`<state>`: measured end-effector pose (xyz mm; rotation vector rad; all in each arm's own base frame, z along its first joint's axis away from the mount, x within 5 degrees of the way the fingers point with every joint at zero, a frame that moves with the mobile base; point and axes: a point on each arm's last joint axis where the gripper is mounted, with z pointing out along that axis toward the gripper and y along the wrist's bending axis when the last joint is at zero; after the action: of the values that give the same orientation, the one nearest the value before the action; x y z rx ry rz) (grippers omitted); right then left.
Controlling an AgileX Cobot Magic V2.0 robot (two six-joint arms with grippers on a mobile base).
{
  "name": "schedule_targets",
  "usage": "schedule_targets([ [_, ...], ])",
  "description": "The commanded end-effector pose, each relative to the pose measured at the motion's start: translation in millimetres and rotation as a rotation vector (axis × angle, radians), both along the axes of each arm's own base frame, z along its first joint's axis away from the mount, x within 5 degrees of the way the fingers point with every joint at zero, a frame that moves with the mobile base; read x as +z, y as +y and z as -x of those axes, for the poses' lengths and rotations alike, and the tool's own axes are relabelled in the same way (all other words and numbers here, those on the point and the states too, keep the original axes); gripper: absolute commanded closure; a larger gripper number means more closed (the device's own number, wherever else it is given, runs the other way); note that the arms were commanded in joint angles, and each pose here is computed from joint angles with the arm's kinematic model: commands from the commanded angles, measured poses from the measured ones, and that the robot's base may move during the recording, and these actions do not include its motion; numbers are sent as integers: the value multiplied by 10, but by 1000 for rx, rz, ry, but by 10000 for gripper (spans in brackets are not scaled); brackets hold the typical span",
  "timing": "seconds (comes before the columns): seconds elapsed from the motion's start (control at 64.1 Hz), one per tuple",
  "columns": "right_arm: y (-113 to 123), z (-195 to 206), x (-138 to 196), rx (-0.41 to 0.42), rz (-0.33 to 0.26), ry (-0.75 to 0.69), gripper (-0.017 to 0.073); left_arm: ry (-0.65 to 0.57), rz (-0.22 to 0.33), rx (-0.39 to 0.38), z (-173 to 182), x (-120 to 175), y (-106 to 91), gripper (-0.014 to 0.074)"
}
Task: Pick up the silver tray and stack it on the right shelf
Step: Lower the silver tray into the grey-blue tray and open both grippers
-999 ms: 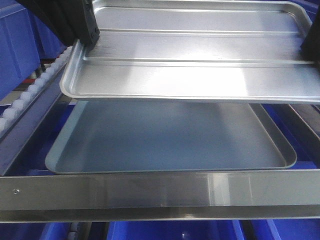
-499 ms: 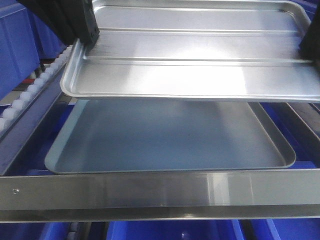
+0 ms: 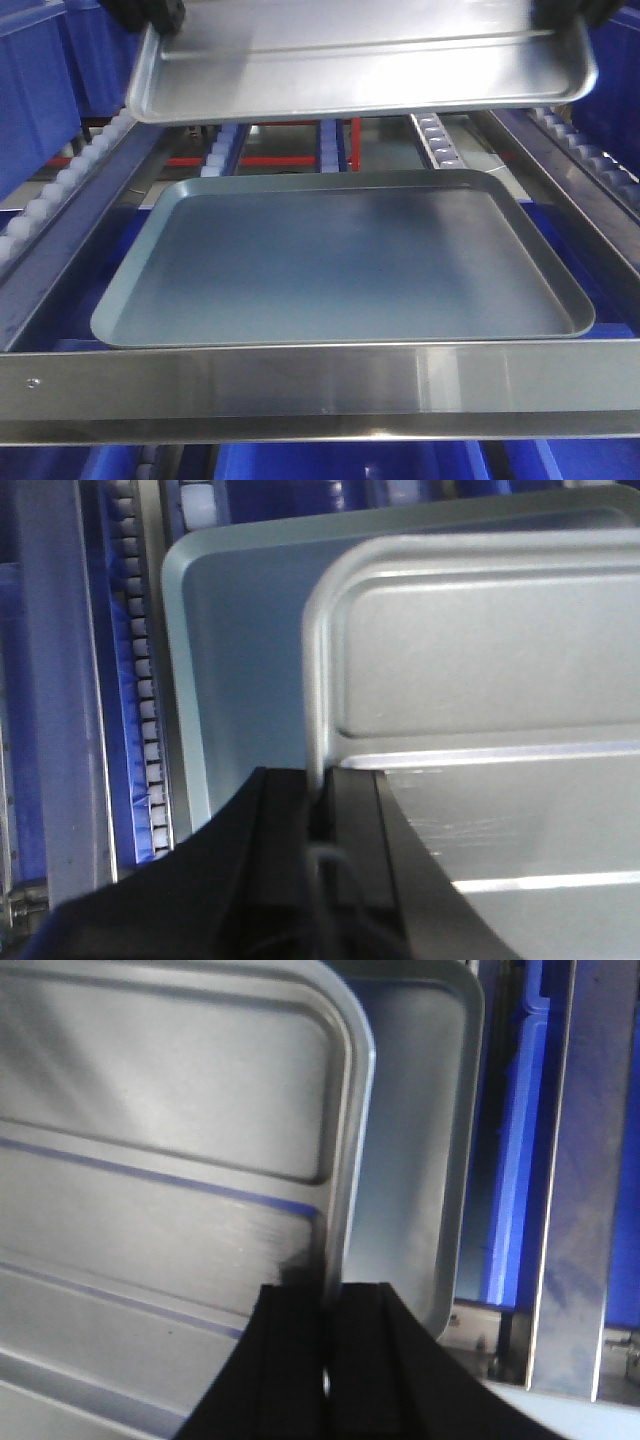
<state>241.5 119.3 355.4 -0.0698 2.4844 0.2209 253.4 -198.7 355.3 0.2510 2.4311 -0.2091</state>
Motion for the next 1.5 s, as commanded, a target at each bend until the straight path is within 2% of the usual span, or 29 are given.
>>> schedule_targets([
  [0.0, 37, -192, 86, 27, 46, -106, 503, -52, 2, -9, -147, 14, -15, 687],
  [0.14, 135, -470, -282, 42, 163, -36, 503, 14, -67, 15, -369, -312, -68, 687],
  [0.234, 193, -620, -522, 53, 214, 10, 503, 41, -106, 15, -464, -495, -117, 687],
  [0.312, 215, -716, -682, 51, 225, 42, 503, 57, -140, 11, -520, -619, -149, 687],
  [0.453, 196, -828, -858, 37, 233, 80, 500, 85, -160, 11, -594, -786, -187, 687],
  [0.531, 161, -854, -878, 25, 233, 84, 498, 91, -155, 11, -622, -833, -198, 684],
  [0.577, 135, -865, -874, 17, 231, 83, 479, 90, -139, 15, -643, -838, -192, 654],
  [0.655, 108, -875, -875, 9, 230, 85, 395, 99, -105, 26, -660, -846, -188, 530],
  [0.811, 92, -878, -876, 4, 232, 89, 99, 95, -95, 27, -671, -833, -189, 213],
  [0.874, 93, -877, -876, 4, 231, 90, -1, 96, -96, 30, -673, -820, -188, 146],
  [0.952, 94, -870, -863, 2, 224, 89, -74, 96, -98, 35, -678, -783, -188, 127],
  [1.139, 75, -763, -643, -11, 157, 47, -30, 89, -131, 31, -634, -573, -155, 130],
  [1.233, 24, -642, -415, -19, 122, -4, 40, 58, -144, 5, -507, -375, -129, 156],
  [1.295, -22, -547, -266, -24, 106, -37, 110, 32, -145, -5, -389, -231, -96, 225],
  [1.482, -192, -178, 69, -30, 59, -139, 417, -99, -87, -90, 107, 115, 30, 561],
])
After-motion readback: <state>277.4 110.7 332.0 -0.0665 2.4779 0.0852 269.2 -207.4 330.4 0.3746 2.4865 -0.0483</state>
